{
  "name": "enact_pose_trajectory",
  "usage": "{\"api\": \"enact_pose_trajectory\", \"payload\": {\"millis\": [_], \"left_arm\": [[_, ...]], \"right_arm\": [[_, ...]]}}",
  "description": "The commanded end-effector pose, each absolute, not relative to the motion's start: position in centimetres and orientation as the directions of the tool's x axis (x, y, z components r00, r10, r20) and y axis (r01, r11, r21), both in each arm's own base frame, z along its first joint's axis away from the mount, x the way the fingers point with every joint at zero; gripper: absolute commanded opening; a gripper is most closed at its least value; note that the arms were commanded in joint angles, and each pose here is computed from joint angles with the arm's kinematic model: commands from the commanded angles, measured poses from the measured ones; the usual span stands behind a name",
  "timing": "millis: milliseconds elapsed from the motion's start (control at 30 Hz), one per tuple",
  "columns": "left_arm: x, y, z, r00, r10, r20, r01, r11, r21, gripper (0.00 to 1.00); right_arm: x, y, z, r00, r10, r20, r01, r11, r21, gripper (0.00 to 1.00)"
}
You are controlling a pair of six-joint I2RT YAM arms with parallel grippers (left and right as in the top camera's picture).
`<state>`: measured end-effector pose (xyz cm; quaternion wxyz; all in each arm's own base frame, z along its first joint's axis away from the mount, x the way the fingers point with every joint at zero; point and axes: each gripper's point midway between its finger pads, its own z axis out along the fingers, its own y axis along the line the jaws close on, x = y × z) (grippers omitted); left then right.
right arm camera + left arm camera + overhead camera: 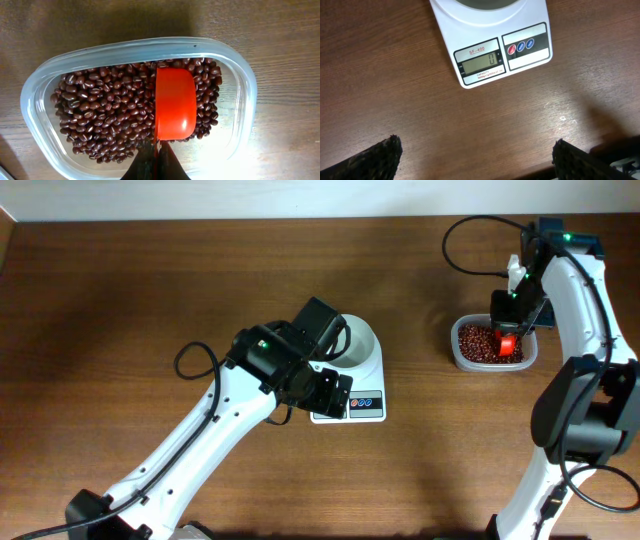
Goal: Scoop item into bowl and weigh 50g on scale
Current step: 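Scoop beans and lift the filled scoop with the right gripper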
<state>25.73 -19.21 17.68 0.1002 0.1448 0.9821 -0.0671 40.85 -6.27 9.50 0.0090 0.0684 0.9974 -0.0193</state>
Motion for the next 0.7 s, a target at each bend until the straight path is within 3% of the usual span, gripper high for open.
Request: {"api": "enact_pose_trajectory", "payload": {"millis": [0, 133, 267, 433, 667], "left_arm": [[25.7, -19.3, 17.5, -0.941, 0.264, -0.211, 0.289, 0.952, -0.098, 0.99], [25.7, -19.3, 17.5, -0.941, 0.264, -0.211, 0.289, 0.952, -0.098, 0.99], [25.7, -19.3, 17.5, -0.941, 0.264, -0.211, 0.289, 0.952, -0.098, 0.99], [25.7, -19.3, 17.5, -0.941, 0.264, -0.211, 0.289, 0.952, -0.098, 0.99], [25.7, -19.3, 17.5, -0.941, 0.264, -0.211, 0.289, 0.952, -0.098, 0.99]], "right_arm": [[40.3, -6.6, 8.5, -0.987, 0.160, -0.009, 0.160, 0.987, -0.012, 0.04], [40.3, -4.8, 7.6, -0.993, 0.119, -0.009, 0.116, 0.977, 0.177, 0.04], [40.2, -6.3, 7.8, -0.984, 0.175, -0.019, 0.166, 0.959, 0.230, 0.04], [40.8, -5.5, 9.3, -0.981, 0.173, -0.089, 0.106, 0.859, 0.501, 0.04], [39.7, -7.7, 9.4, -0.961, 0.269, -0.061, 0.186, 0.794, 0.579, 0.04]]}}
